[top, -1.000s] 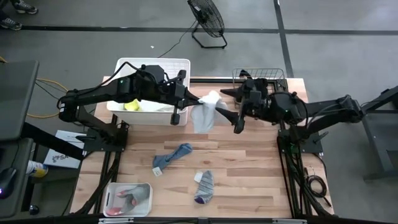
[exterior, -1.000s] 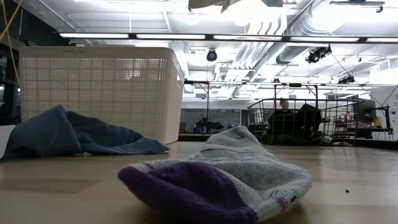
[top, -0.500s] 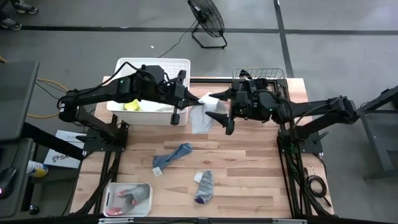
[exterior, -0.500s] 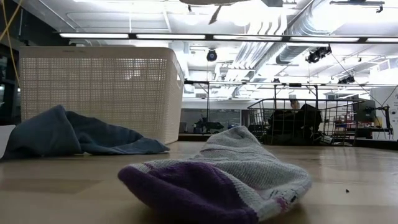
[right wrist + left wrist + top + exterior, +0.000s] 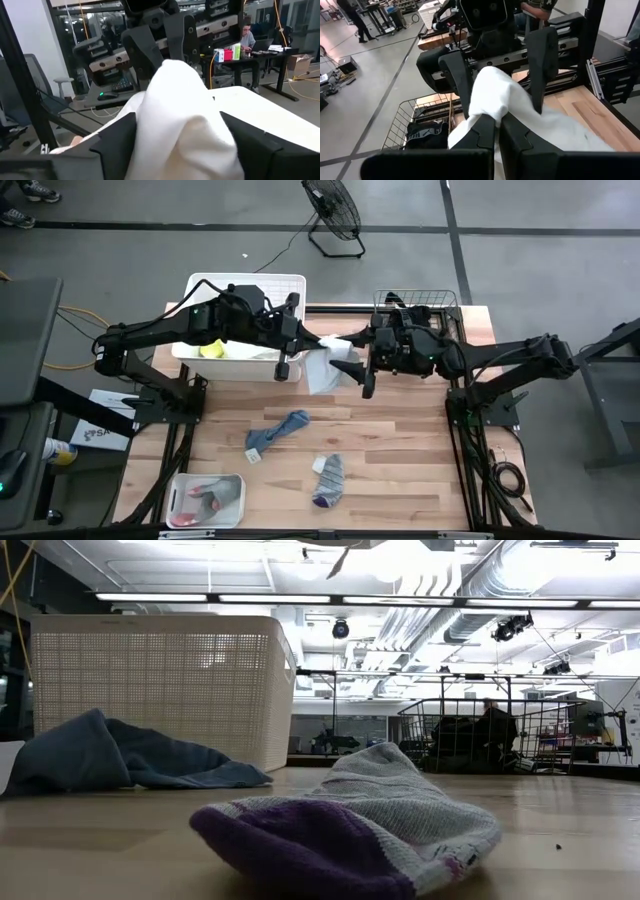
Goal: Pick & Place Cloths
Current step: Put the white shorts into the gold wire basket
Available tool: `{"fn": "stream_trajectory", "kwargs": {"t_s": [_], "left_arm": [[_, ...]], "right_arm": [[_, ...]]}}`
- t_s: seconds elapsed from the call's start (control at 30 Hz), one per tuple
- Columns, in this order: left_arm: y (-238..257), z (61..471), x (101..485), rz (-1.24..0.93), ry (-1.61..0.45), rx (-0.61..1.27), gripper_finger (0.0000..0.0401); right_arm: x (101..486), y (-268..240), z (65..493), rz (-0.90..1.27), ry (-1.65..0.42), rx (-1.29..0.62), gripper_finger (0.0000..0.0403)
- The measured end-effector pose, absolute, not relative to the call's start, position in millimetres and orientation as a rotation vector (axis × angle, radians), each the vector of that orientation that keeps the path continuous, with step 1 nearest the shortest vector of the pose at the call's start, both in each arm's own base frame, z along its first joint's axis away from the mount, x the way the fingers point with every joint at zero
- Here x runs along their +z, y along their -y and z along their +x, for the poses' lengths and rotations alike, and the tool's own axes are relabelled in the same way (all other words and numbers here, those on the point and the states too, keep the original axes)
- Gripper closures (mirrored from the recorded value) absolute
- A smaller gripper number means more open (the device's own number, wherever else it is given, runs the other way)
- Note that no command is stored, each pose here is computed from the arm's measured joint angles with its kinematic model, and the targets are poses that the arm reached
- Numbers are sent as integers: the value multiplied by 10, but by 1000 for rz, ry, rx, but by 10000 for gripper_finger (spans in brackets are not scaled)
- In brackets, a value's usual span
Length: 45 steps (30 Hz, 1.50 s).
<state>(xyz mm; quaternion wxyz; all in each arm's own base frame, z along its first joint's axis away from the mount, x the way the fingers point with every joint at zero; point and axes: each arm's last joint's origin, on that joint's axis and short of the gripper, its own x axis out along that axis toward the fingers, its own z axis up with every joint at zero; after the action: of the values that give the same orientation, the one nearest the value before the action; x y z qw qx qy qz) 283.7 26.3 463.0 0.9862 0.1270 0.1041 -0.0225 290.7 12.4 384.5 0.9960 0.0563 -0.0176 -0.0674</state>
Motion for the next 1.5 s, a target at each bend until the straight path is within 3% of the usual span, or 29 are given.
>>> {"fn": "stream_trajectory", "kwargs": {"t_s": [0.3,0.6,0.93,1.3,1.5], "left_arm": [[-262,2837,4629,255,-208,-48,400],[-256,2837,4628,251,-207,-70,398],[-254,2827,4585,246,-252,-78,328],[-246,2667,4656,249,-253,-49,152],[-263,2363,4714,183,-320,118,111]], "right_arm": [[3803,-123,2920,110,2,-144,244],[3792,-126,2921,107,-11,-137,375],[3774,-119,2921,130,-25,-161,377],[3740,-82,2887,142,-63,-283,377],[3751,24,2753,195,-100,-424,377]]}}
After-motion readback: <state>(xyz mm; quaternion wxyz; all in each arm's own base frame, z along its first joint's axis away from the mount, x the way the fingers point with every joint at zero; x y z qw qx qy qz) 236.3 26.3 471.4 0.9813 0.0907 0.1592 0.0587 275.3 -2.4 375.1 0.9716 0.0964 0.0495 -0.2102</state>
